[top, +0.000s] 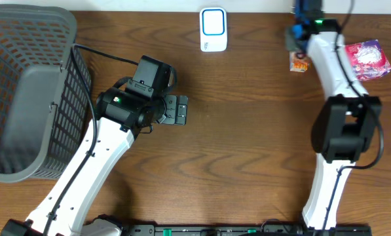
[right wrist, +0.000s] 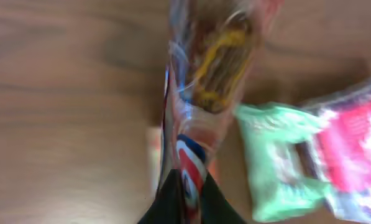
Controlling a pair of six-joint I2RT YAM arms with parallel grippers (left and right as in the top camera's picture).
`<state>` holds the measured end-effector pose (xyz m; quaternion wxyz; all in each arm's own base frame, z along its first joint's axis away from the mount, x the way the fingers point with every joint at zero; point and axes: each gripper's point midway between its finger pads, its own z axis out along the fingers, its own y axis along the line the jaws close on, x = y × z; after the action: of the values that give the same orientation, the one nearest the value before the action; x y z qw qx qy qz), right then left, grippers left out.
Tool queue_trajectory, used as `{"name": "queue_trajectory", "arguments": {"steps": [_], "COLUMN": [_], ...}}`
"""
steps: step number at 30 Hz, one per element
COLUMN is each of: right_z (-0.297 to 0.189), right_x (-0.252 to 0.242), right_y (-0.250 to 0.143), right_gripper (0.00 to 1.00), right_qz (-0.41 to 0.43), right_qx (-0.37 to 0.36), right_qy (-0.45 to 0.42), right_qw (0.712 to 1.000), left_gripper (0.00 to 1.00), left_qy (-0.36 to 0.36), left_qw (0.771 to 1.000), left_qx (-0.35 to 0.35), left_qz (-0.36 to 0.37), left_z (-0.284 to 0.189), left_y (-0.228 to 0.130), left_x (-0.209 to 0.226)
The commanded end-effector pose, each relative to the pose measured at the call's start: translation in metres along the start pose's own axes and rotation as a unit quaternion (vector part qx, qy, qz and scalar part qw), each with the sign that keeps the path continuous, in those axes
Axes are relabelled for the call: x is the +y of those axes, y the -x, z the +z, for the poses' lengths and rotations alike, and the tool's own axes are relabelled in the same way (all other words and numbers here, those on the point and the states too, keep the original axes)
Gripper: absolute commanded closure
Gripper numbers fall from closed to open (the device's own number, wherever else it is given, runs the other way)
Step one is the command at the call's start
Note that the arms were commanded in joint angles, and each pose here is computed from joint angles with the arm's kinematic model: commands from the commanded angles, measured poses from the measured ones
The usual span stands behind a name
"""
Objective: Scan the item barcode
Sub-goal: 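Carry the red bar to the far right and release it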
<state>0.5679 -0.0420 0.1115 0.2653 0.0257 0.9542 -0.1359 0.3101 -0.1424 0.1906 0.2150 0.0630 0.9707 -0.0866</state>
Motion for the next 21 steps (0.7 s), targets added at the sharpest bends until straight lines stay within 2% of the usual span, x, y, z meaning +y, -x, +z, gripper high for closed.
{"name": "queue_trajectory", "arguments": {"steps": [1, 4, 9, 11, 14, 15, 19, 21], "right_z": [-0.005, -0.001, -0.002, -0.008, -0.03, -0.041, -0.092, -0.122], "right_x": [-0.026, -0.036, -0.039, -0.038, -0.038, -0.039, -0.04, -0.034], "right_y": [-0.003, -0.013, -0.019, -0.018, -0.015, -0.013, -0.007, -0.005], "right_gripper": [0.69, 0.48, 0.38, 0.17, 0.16, 0.12, 0.11, 0.04], "right_qz": [0.002, 0.011, 0.014, 0.024, 0.065, 0.078, 0.122, 0.122], "right_qx": [0.008, 0.025, 0.038, 0.038, 0.034, 0.031, 0.014, 0.003], "right_qy": [0.012, 0.022, 0.021, 0.022, 0.022, 0.023, 0.033, 0.059], "right_qw": [1.0, 0.999, 0.999, 0.999, 0.997, 0.996, 0.992, 0.991], "left_gripper": [0.02, 0.02, 0.02, 0.02, 0.02, 0.02, 0.02, 0.02], "left_qy": [0.002, 0.002, 0.002, 0.002, 0.002, 0.002, 0.002, 0.002], "left_qw": [1.0, 1.0, 1.0, 1.0, 1.0, 1.0, 1.0, 1.0], "left_qx": [0.001, 0.001, 0.001, 0.001, 0.001, 0.001, 0.001, 0.001], "left_qz": [-0.001, -0.001, -0.001, -0.001, -0.001, -0.001, -0.001, -0.001], "left_z": [0.0, 0.0, 0.0, 0.0, 0.0, 0.0, 0.0, 0.0], "left_y": [0.001, 0.001, 0.001, 0.001, 0.001, 0.001, 0.001, 0.001], "left_x": [0.002, 0.002, 0.002, 0.002, 0.002, 0.002, 0.002, 0.002]}}
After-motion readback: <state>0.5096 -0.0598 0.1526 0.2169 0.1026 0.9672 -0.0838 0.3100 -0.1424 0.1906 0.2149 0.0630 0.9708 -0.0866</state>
